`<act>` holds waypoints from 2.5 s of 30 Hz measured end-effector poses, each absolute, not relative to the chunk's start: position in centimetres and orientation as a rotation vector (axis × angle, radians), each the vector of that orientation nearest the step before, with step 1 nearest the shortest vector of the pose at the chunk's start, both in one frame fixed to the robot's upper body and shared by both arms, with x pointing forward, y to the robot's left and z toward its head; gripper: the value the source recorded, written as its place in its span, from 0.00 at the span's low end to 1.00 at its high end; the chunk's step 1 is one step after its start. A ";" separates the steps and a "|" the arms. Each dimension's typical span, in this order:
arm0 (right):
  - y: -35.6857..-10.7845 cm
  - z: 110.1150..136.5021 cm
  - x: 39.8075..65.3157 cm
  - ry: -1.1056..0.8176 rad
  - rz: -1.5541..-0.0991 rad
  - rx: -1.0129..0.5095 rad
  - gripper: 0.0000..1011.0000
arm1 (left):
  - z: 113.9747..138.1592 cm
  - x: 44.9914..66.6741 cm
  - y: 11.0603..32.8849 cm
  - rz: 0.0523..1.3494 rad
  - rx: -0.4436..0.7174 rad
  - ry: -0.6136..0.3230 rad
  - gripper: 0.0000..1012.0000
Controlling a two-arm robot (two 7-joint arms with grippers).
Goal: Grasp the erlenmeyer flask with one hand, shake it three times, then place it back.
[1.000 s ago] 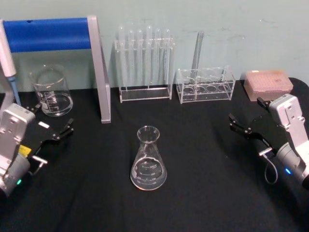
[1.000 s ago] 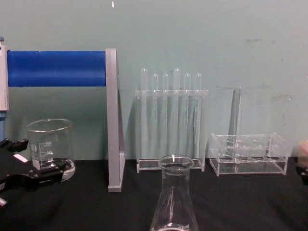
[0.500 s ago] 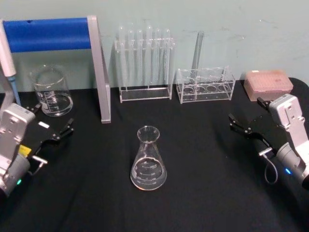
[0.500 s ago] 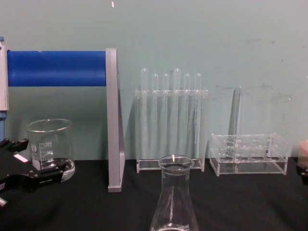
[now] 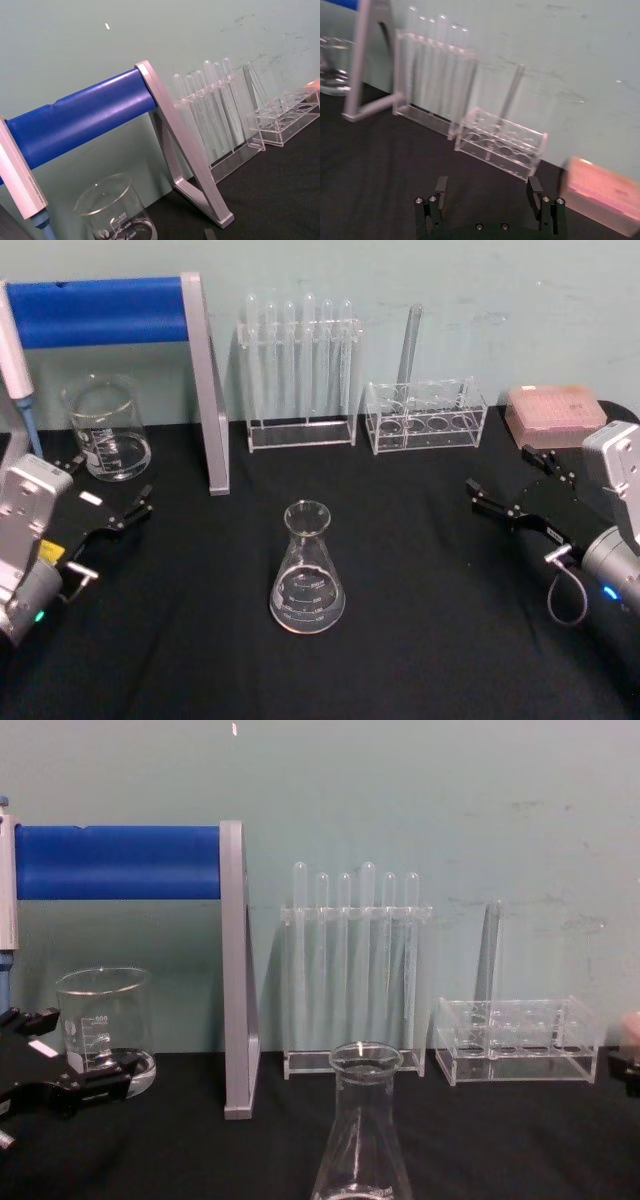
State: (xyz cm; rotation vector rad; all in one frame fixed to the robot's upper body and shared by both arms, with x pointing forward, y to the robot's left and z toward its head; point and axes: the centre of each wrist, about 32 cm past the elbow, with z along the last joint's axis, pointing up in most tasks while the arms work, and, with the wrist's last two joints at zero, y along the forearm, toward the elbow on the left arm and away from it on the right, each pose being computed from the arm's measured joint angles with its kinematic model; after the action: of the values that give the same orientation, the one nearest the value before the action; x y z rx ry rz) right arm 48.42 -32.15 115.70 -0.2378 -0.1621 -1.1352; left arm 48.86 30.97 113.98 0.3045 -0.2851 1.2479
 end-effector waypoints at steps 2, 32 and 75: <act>-32.3 115.9 48.3 -0.148 -1.111 -0.228 0.99 | 114.0 48.9 31.0 1.248 0.305 -0.285 0.99; -28.5 116.8 46.7 0.090 -0.631 -0.122 0.99 | 114.0 48.9 31.0 1.248 0.304 -0.285 0.99; -22.2 115.9 51.4 0.010 -0.497 -0.124 0.99 | 114.0 48.9 31.0 1.248 0.305 -0.285 0.99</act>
State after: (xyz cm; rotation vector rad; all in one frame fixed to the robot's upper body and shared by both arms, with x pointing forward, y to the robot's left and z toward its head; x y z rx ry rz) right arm 51.37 -22.19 115.92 -0.1240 0.0102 -0.4967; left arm 48.86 30.97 113.97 0.3046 -0.2850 1.2479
